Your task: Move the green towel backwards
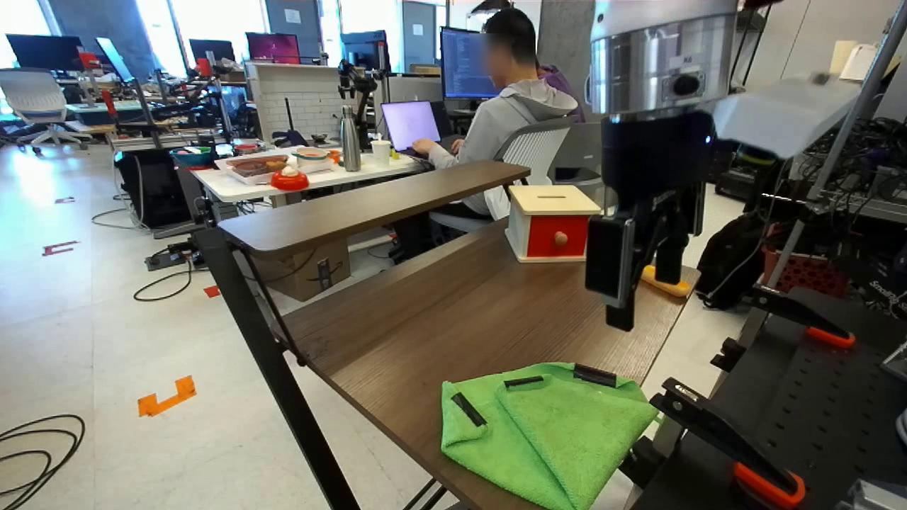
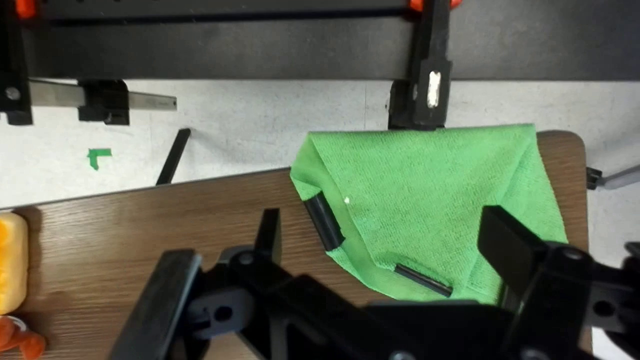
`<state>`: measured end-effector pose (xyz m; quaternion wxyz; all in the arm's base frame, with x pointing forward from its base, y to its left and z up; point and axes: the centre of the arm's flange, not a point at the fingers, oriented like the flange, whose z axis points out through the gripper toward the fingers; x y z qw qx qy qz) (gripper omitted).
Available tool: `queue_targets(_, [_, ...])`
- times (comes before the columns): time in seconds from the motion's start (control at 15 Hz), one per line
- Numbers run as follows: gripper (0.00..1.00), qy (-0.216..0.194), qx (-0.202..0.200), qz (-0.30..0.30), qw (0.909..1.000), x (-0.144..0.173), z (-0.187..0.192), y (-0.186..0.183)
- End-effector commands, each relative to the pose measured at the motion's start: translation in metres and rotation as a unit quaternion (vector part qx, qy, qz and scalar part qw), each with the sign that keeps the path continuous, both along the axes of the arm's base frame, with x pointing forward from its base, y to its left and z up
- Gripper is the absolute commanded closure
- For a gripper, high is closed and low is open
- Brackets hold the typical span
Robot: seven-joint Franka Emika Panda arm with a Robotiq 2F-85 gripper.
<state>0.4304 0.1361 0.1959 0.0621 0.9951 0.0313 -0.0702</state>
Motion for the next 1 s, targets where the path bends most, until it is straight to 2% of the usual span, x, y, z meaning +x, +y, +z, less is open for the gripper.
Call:
queue_targets(0.0, [0.00, -0.048, 0.017, 0.007, 0.9987, -0.002, -0.036, 0.009])
queue_targets(0.27, [0.00, -0.050, 0.039, 0.016, 0.9978, -0.007, -0.063, 0.019])
queue_targets(0.6, [0.00, -0.044, 0.041, 0.043, 0.9972, -0.009, -0.094, 0.028])
queue_targets(0.93, [0.00, -0.035, 0.042, 0.061, 0.9967, 0.007, -0.116, 0.039])
